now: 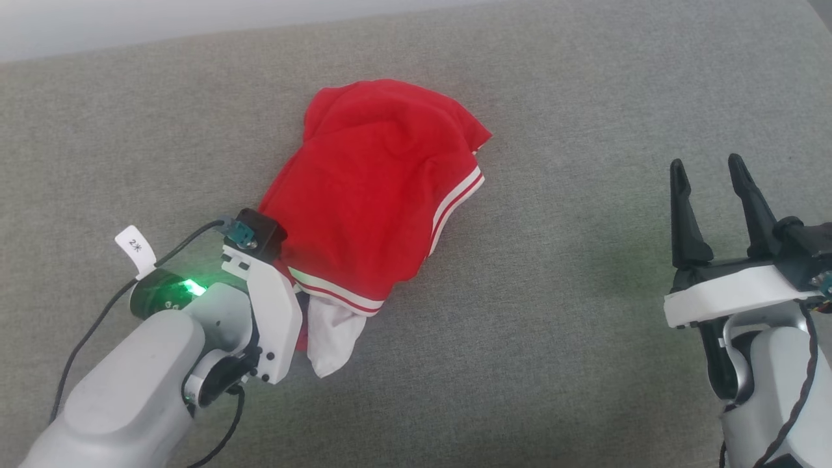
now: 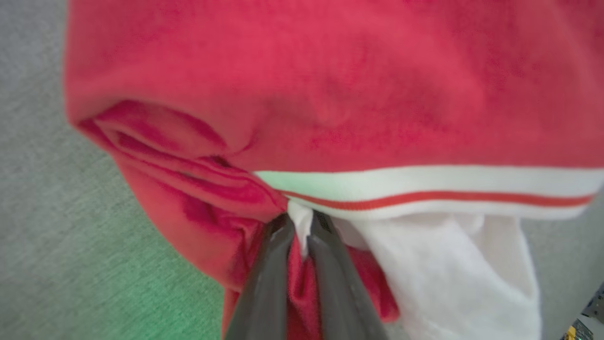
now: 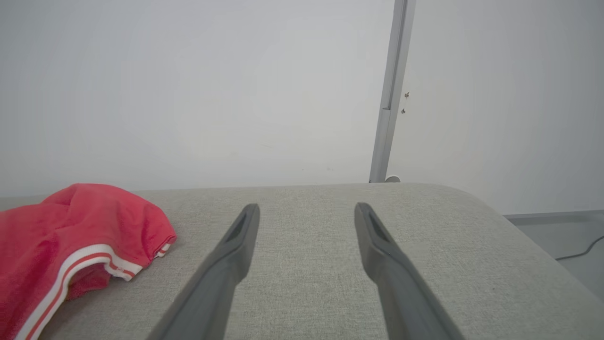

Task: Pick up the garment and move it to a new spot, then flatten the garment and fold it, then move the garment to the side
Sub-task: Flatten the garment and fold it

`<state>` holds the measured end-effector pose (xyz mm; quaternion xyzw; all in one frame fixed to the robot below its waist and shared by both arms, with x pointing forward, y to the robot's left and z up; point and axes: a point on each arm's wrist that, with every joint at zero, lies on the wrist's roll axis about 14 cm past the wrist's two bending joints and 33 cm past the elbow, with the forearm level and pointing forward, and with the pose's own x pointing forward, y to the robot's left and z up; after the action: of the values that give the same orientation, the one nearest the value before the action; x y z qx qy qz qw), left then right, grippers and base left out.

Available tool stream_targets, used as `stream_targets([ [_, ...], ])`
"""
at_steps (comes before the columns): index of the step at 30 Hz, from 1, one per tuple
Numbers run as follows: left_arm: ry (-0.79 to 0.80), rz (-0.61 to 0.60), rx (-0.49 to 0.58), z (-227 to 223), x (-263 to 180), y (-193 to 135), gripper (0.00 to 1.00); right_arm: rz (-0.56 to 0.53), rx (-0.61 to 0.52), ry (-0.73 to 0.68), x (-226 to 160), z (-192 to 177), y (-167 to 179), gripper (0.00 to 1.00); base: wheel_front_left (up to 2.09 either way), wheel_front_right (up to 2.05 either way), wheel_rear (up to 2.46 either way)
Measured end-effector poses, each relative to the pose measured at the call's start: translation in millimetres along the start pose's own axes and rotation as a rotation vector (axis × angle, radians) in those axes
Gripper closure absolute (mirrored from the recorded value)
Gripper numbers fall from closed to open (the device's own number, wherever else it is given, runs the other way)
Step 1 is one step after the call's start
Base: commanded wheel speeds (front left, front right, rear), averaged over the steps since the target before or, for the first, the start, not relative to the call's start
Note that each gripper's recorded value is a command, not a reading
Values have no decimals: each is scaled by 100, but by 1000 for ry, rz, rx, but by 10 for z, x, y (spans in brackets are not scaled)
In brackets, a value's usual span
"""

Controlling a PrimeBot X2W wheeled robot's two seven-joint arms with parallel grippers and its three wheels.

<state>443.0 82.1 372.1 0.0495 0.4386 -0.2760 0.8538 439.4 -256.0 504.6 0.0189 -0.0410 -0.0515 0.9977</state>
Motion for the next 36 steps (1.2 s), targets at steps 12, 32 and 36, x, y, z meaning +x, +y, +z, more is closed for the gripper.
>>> stream_targets([
  [12,-110,53,-26,129,-270,143,0,31,2,-19,-44,119,71,0,0,0,0],
  [32,-787,366,-105,406,-1814,822,0,97,15,-66,-312,400,249,0,0,0,0],
  [36,-863,436,-151,235,-2038,962,0,106,16,-66,-351,403,280,0,0,0,0],
])
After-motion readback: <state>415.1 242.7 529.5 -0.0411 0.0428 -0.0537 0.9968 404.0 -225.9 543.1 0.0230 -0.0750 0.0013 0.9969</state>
